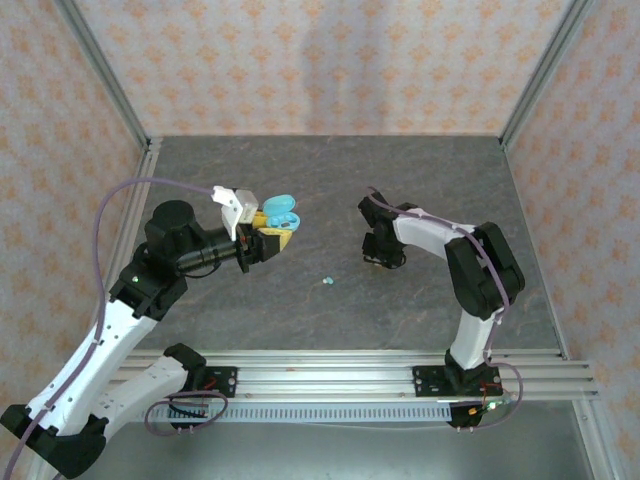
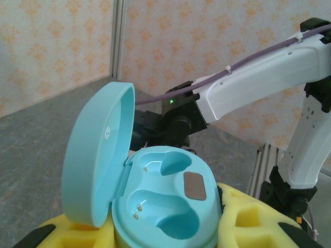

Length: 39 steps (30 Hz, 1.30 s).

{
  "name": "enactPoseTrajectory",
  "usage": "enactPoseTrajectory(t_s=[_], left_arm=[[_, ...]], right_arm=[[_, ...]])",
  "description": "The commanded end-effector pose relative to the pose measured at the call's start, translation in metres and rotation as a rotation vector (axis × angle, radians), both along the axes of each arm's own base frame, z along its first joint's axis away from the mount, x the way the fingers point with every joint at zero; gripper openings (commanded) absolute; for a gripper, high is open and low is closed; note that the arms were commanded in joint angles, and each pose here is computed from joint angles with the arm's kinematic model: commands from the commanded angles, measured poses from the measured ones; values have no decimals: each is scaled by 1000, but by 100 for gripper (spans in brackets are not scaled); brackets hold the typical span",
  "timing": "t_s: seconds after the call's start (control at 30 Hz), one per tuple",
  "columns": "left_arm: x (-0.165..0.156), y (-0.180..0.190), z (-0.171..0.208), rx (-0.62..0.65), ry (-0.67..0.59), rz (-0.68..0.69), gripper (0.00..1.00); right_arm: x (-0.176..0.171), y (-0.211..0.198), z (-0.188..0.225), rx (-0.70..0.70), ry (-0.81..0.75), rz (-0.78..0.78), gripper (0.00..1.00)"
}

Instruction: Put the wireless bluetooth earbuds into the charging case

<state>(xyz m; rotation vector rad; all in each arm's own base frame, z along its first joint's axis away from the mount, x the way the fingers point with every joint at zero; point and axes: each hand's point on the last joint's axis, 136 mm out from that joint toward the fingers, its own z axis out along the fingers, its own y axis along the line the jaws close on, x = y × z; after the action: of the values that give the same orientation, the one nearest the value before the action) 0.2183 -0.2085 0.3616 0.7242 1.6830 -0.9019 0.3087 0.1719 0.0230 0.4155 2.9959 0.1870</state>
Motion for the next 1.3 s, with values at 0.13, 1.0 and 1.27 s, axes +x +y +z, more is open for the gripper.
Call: enactPoseTrajectory(t_s=[0.13,1.0,1.27], left_arm=[[1,1,11,-19,-45,1,4],[11,-5,9,-25,-28,-3,4],[15,-5,5,-17,-18,2,4]], right_arm=[[-9,21,15,148,65,3,46],[25,0,30,286,-109,305,36],[16,1,13,292,-59,371,37]])
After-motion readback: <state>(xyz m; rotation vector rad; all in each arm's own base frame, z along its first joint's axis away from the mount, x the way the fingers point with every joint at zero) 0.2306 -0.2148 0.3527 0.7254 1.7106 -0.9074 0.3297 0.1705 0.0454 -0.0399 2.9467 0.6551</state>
